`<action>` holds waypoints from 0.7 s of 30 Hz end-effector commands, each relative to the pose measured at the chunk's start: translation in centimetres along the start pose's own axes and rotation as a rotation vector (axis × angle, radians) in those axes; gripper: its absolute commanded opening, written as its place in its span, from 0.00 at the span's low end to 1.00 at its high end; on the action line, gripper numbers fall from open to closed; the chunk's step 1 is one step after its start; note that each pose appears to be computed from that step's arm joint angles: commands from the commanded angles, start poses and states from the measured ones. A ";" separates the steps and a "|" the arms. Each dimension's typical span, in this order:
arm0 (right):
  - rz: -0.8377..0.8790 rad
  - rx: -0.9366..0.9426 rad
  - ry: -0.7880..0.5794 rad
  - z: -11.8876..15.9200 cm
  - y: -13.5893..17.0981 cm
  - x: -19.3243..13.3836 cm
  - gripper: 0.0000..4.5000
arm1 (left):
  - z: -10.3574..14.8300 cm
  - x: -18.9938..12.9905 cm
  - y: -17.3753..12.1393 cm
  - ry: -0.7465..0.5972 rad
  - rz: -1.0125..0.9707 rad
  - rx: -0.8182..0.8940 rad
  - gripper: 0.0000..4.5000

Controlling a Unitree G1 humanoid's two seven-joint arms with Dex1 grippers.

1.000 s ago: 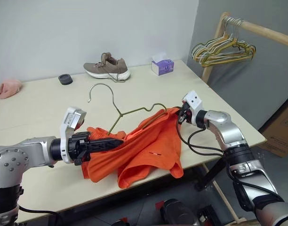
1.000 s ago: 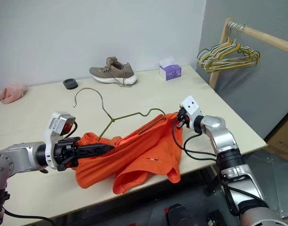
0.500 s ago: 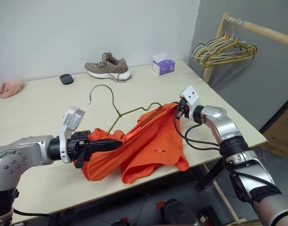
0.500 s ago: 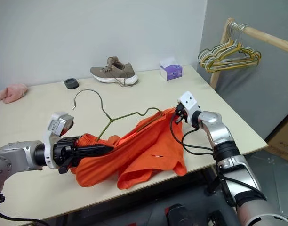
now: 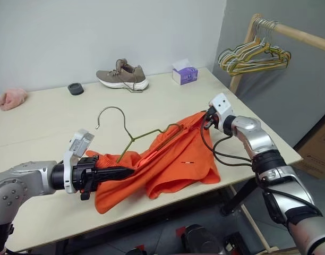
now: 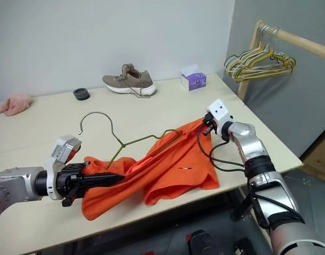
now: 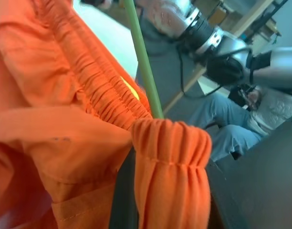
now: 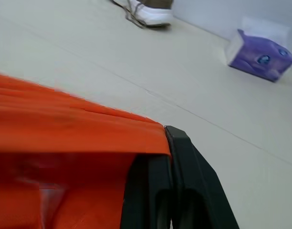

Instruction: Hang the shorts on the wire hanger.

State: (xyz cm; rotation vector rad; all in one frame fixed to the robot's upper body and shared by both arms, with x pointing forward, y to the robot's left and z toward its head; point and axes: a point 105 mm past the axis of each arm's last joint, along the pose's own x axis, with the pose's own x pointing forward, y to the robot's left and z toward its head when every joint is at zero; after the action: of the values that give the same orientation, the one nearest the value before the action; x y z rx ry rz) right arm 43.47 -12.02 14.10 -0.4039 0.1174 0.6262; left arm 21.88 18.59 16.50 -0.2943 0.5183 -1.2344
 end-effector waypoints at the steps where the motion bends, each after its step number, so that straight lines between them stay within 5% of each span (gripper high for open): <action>1: -0.244 -0.026 -0.025 1.5 -6.1 -2.8 0.00 | -0.5 -0.6 -0.3 0.041 -0.021 -0.016 0.01; 10: -0.059 -0.087 -0.130 4.6 -1.4 -3.4 0.00 | -0.5 -0.1 0.9 0.026 0.019 0.016 0.00; 18: -0.198 -0.069 -0.159 6.1 -4.6 -5.1 0.00 | -0.8 -0.1 1.6 0.054 0.050 0.031 0.00; 21: -0.083 -0.090 -0.143 6.0 -2.4 -5.2 0.00 | -0.6 0.2 1.7 0.041 0.052 0.045 0.00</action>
State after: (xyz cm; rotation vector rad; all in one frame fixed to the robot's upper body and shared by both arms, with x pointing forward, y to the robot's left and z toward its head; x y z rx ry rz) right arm 40.99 -12.54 19.03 -0.4325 -0.0079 0.6243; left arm 22.95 18.86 15.34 -0.2204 0.5162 -1.2071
